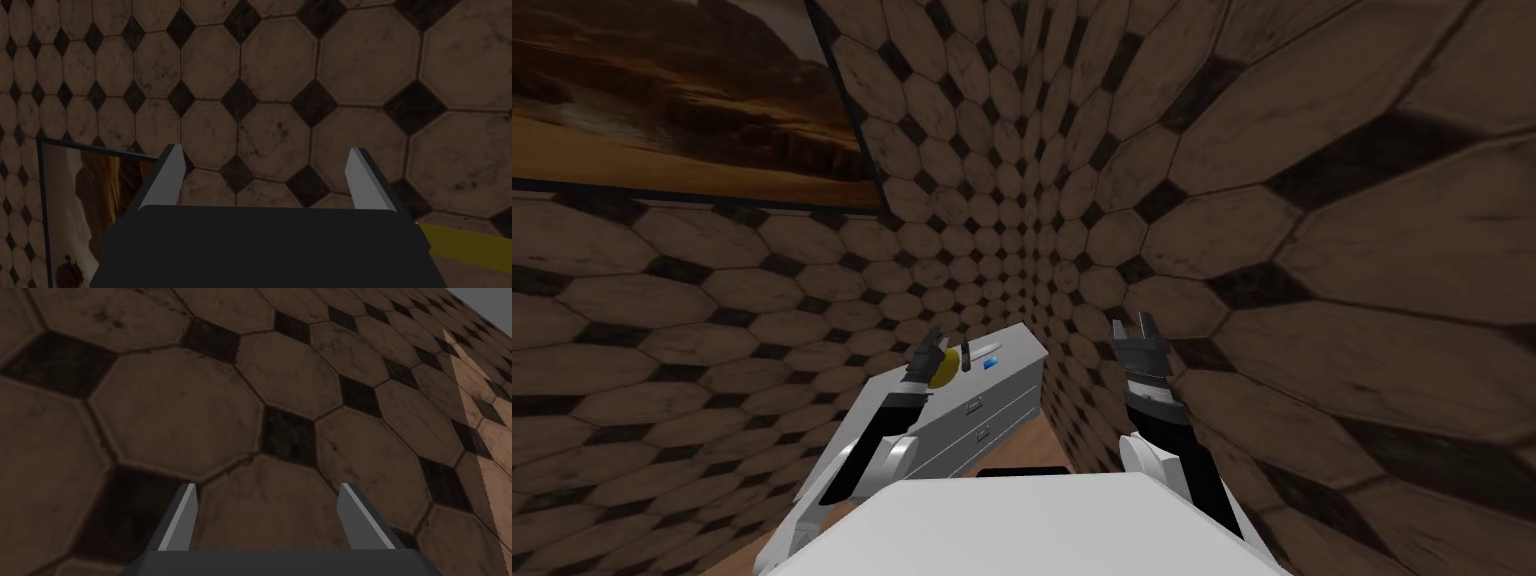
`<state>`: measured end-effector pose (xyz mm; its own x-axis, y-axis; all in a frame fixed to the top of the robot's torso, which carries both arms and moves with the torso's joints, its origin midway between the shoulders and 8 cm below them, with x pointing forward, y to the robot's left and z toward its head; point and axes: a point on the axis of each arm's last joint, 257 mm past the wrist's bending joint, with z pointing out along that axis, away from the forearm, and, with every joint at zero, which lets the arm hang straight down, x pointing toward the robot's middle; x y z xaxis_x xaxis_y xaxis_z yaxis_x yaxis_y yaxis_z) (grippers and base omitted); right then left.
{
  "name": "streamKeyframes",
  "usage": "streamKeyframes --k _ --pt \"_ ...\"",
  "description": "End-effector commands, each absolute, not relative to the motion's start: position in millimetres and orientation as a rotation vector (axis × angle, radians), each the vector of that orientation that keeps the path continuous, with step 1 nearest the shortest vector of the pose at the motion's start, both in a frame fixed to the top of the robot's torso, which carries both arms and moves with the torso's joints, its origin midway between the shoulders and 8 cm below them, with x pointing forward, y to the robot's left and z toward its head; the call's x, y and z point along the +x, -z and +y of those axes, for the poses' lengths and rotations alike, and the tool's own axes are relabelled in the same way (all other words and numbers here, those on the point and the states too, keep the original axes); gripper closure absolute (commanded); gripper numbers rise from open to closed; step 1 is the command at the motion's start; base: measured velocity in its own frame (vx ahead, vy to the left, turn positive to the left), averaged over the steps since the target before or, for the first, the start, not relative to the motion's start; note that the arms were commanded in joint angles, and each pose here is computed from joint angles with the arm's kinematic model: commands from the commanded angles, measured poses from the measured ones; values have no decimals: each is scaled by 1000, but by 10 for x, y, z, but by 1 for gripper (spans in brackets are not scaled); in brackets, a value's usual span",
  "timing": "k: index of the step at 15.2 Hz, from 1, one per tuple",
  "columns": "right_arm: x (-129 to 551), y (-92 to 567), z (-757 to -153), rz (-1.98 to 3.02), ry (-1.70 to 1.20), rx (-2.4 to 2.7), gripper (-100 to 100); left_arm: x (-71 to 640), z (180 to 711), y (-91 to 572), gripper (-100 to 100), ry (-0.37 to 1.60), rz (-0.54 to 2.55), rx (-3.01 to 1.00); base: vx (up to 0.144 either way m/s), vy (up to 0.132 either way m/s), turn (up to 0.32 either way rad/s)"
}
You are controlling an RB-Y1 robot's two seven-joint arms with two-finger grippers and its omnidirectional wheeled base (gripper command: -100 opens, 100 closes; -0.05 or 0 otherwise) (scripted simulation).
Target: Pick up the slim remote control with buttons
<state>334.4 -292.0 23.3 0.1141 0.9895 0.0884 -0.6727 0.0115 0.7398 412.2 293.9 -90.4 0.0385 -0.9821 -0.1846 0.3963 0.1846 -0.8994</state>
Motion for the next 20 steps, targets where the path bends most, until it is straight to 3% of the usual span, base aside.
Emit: streamKeyframes --k 1,20 --pt "3344 -233 -2920 541 -1399 744 0 4158 2990 1048 -100 1230 1012 -805 -32 -10 -80" --pt "3344 -233 -2921 541 -1399 744 0 4465 4208 2737 -100 1038 1259 -1369 -30 -19 -230"
